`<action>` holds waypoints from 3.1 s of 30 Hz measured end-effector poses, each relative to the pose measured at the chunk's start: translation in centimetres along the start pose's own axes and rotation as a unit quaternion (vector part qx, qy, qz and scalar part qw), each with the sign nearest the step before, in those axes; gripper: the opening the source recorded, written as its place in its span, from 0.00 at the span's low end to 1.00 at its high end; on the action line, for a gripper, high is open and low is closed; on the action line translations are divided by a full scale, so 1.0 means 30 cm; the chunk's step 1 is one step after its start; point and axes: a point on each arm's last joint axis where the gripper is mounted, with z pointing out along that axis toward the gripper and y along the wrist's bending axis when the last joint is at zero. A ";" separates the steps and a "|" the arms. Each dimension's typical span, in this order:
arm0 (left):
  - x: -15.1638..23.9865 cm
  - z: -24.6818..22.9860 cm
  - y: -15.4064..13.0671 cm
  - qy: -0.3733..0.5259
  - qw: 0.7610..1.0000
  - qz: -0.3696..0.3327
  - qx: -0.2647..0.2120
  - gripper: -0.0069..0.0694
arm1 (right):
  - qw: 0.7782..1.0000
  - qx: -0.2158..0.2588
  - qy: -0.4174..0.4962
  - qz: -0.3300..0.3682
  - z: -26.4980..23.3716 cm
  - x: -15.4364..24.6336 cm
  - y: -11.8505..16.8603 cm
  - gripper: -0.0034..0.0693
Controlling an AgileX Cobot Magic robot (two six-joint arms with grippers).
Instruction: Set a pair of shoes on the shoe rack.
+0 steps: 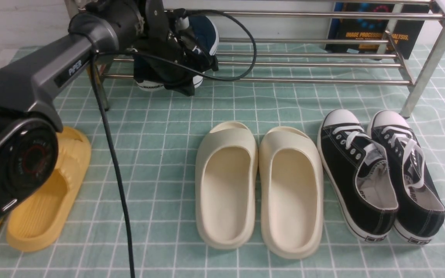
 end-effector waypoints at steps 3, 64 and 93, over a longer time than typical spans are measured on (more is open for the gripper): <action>-0.002 -0.001 -0.001 -0.002 1.000 0.000 0.001 0.07 | 1.000 0.000 0.000 0.000 0.000 0.000 0.000 0.38; 0.868 -1.073 0.244 -0.107 0.993 0.020 -0.041 0.07 | 1.000 0.000 0.000 0.000 0.000 0.000 0.000 0.38; 1.287 -0.684 0.480 -0.405 0.912 -0.014 -0.067 0.07 | 1.000 0.000 0.000 0.000 0.000 0.000 0.000 0.38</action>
